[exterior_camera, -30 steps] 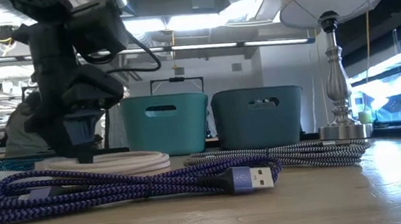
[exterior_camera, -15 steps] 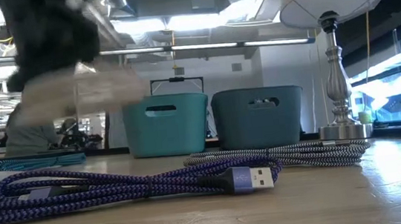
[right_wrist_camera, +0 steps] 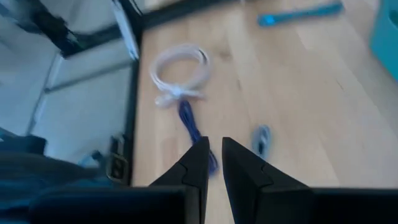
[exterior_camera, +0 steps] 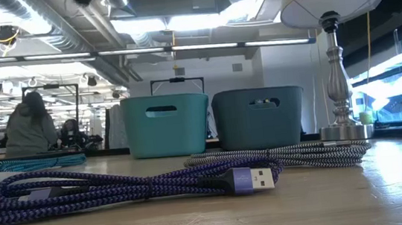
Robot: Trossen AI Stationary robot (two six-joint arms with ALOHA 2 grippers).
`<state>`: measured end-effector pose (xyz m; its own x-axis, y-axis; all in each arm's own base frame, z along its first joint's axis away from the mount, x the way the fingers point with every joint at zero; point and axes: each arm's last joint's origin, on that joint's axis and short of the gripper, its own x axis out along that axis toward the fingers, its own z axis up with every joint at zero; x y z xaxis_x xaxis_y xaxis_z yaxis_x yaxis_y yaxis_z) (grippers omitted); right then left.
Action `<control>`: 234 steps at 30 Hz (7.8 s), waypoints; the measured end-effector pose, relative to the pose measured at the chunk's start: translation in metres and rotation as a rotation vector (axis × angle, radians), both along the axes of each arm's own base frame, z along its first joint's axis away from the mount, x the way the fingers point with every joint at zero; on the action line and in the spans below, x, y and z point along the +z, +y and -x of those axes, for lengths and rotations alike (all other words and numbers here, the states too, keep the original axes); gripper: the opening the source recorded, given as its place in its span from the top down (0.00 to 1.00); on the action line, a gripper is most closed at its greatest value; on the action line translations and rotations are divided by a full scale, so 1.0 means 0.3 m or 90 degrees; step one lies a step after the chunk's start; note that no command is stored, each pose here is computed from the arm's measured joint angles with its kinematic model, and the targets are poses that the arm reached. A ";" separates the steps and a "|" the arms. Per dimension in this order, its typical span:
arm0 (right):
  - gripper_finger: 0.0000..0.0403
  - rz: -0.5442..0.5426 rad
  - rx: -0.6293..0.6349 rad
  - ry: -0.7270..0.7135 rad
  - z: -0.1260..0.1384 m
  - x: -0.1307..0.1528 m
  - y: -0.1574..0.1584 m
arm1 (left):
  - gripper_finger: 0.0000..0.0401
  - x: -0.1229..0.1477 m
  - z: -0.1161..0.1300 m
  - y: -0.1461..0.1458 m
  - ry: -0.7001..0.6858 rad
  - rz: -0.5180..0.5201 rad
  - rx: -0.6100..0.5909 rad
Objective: Pick & Place USB Port
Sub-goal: Put the top white HDMI into the blue bin, then put the white HDMI into the blue bin
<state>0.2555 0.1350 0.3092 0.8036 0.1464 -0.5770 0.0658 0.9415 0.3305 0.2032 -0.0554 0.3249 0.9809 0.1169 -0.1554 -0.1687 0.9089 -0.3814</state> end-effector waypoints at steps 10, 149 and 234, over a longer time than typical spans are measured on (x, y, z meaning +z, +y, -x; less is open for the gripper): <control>0.87 -0.013 0.031 -0.299 -0.069 0.142 -0.005 | 0.89 -0.013 -0.087 0.011 -0.032 -0.046 -0.078; 0.75 -0.042 -0.297 0.136 -0.186 -0.419 -0.984 | 0.46 0.053 -0.128 0.241 -0.072 -0.152 -0.191; 0.72 -0.183 -0.023 -0.207 -0.011 0.184 -0.418 | 0.93 -0.400 -0.040 -0.169 0.721 -0.049 -0.325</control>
<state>0.2588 0.0096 0.3645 0.9445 0.2319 -0.2327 -0.0533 0.8071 0.5880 0.2152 -0.1061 0.2050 0.2354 -0.1920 -0.9528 0.0104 0.9807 -0.1950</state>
